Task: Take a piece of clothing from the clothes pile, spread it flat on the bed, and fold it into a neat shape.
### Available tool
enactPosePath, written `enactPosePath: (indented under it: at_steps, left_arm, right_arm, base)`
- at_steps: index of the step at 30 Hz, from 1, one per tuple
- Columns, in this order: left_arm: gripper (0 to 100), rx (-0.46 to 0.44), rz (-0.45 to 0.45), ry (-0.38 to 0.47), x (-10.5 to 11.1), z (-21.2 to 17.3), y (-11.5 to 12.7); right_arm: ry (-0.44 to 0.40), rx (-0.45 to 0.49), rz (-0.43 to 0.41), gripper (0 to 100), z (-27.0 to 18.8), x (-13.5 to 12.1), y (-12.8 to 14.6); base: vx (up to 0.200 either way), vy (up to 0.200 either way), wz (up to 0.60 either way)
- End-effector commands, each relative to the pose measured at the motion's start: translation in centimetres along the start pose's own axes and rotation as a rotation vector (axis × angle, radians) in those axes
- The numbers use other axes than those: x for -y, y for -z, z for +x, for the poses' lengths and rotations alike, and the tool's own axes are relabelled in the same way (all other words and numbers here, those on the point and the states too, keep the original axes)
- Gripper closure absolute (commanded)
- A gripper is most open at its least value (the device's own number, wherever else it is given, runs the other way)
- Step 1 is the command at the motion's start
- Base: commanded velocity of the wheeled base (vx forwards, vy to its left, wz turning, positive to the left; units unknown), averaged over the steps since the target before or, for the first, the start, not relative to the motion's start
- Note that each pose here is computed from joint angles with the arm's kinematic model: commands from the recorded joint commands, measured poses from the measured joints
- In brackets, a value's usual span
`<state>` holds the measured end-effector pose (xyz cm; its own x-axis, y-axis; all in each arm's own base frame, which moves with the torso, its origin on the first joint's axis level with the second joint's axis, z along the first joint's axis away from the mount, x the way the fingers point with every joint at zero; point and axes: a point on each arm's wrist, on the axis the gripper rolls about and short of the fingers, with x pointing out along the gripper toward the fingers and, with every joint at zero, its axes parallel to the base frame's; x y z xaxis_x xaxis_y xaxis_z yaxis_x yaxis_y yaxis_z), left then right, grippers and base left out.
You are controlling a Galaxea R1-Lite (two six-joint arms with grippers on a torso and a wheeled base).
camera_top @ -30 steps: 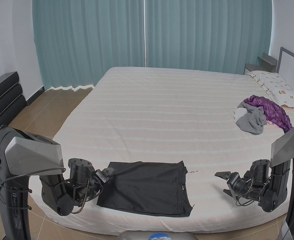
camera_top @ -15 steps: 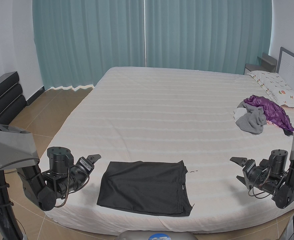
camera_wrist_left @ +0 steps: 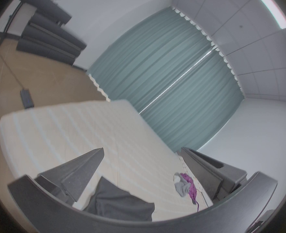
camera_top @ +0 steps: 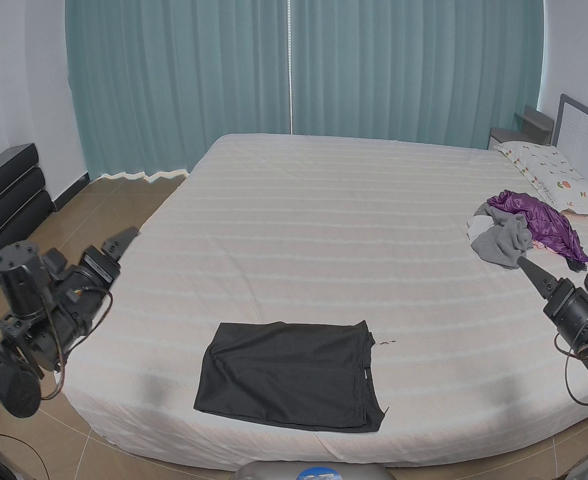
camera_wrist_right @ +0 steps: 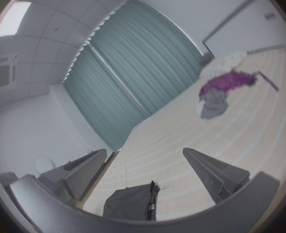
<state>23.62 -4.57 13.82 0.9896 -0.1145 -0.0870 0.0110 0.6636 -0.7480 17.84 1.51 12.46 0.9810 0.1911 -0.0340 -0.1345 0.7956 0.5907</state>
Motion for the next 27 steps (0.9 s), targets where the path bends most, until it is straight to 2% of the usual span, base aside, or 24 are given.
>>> enactPosePath:
  at_steps: [1, 2, 4, 6, 7, 8, 11, 13, 18, 19, 23, 27]
  left_arm:
    - [0, 0.291, 0.121, 0.152, 3.5, -7.0, -5.2]
    - [0, 0.334, 0.178, 0.166, 3.6, -9.4, -5.4]
    - [0, 0.355, 0.223, 0.169, 3.3, -11.1, -5.2]
    - [0, 0.386, 0.278, 0.176, 3.3, -12.8, -5.3]
    - [0, 0.389, 0.286, 0.177, 3.3, -13.0, -5.3]
    - [0, 0.417, 0.312, 0.185, 3.2, -14.4, -5.3]
    - [0, 0.442, 0.381, 0.178, 2.7, -17.1, -5.0]
    - [0, 0.445, 0.422, 0.168, 2.2, -18.9, -4.6]
    - [0, 0.464, 0.467, 0.173, 1.2, -22.5, -3.9]
    - [0, 0.483, 0.487, 0.181, 0.7, -24.0, -3.5]
    - [0, 0.553, 0.553, 0.186, 0.1, -26.8, -3.0]
    - [0, 0.583, 0.621, 0.174, -0.7, -28.2, -2.3]
  right_arm:
    - [-0.093, 0.207, -0.228, 0, -6.1, -2.8, -2.6]
    - [-0.129, 0.227, -0.303, 0, -8.3, -3.5, -2.7]
    - [-0.165, 0.230, -0.337, 0, -10.3, -3.8, -2.4]
    - [-0.217, 0.179, -0.363, 0, -12.8, -3.6, -1.3]
    - [-0.221, 0.171, -0.366, 0, -13.1, -3.5, -1.1]
    - [-0.228, 0.123, -0.391, 0, -14.8, -2.9, -0.1]
    - [-0.177, 0.029, -0.429, 0, -17.3, -1.6, 1.7]
    - [-0.158, 0.001, -0.453, 0, -18.5, -1.1, 2.5]
    - [-0.155, 0.022, -0.517, 0, -19.9, -0.6, 3.2]
    - [-0.140, 0.044, -0.566, 0, -19.9, -0.8, 3.1]
    - [-0.084, 0.136, -0.632, 0, -20.7, -1.9, 2.0]
    - [-0.049, 0.170, -0.699, 0, -21.6, -1.8, 2.7]
  base:
    - [0.000, 0.000, 0.00]
    - [0.000, 0.000, 0.00]
    - [0.000, 0.000, 0.00]
    - [0.000, 0.000, 0.00]
    - [0.000, 0.000, 0.00]
    - [0.000, 0.000, 0.00]
    - [0.000, 0.000, 0.00]
    - [0.000, 0.000, 0.00]
    - [0.000, 0.000, 0.00]
    - [0.000, 0.000, 0.00]
    - [0.000, 0.000, 0.00]
    - [0.000, 0.000, 0.00]
